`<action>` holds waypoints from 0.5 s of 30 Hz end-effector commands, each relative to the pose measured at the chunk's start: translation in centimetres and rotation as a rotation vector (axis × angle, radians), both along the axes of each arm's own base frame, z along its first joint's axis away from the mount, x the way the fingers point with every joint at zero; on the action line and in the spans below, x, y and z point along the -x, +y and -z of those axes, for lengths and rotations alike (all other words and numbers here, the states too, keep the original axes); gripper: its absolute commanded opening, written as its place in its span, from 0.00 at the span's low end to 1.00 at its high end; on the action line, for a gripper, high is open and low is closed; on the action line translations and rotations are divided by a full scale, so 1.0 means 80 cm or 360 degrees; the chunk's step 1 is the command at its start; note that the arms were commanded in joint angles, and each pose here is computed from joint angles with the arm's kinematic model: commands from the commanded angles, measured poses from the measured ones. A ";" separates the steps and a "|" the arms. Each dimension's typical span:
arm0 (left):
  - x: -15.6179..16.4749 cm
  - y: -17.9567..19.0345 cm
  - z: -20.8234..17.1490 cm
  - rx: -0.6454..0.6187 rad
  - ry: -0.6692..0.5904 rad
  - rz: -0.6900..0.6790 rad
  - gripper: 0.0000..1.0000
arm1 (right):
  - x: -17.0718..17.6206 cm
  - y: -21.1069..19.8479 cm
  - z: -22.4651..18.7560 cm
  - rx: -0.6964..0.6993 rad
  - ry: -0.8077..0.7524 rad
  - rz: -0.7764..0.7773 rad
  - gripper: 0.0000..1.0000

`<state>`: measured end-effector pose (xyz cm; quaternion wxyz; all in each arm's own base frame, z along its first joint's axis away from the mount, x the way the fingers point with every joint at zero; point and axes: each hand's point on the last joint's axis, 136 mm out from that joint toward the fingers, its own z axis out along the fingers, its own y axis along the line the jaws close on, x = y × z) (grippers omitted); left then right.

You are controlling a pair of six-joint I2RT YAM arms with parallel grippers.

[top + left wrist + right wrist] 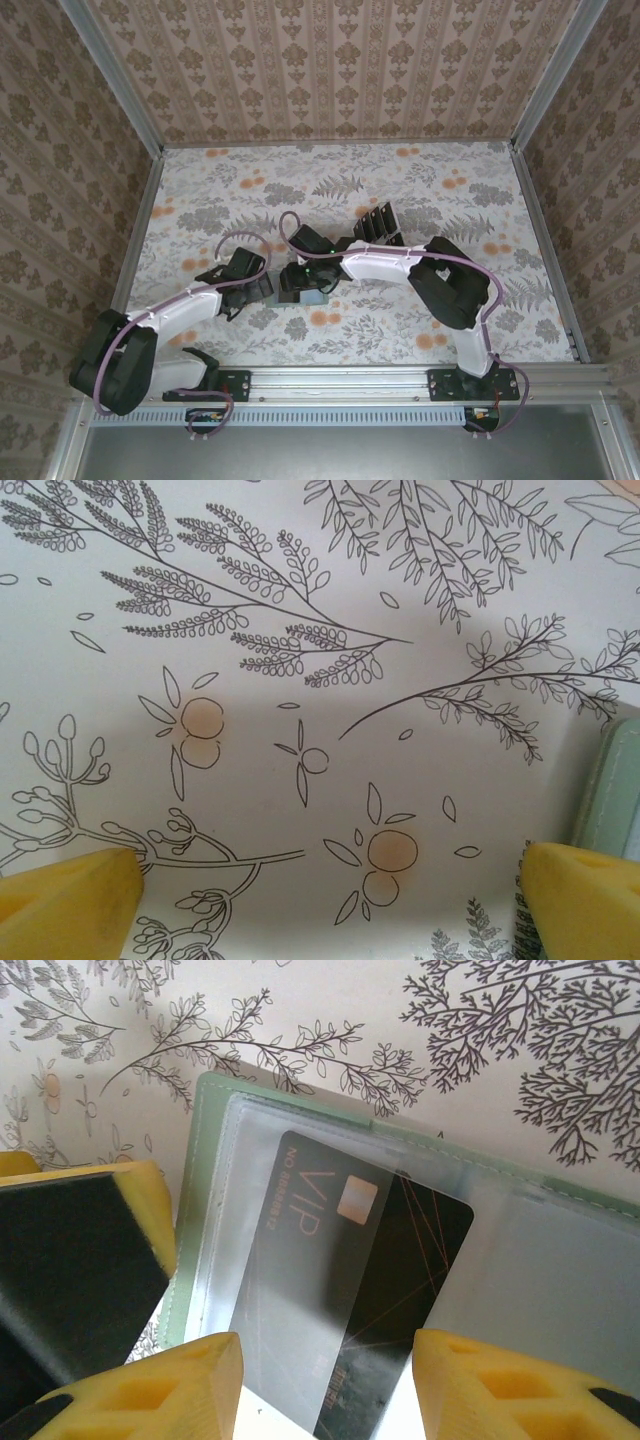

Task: Put the credit cards into the card holder
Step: Insert the credit card into the card slot.

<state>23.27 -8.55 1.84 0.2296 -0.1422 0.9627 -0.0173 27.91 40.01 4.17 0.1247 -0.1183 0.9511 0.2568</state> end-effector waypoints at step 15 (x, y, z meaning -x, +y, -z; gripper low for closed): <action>0.016 0.007 0.028 -0.0008 0.0095 -0.0044 0.99 | -0.010 0.025 0.009 -0.0073 0.0053 -0.0012 0.50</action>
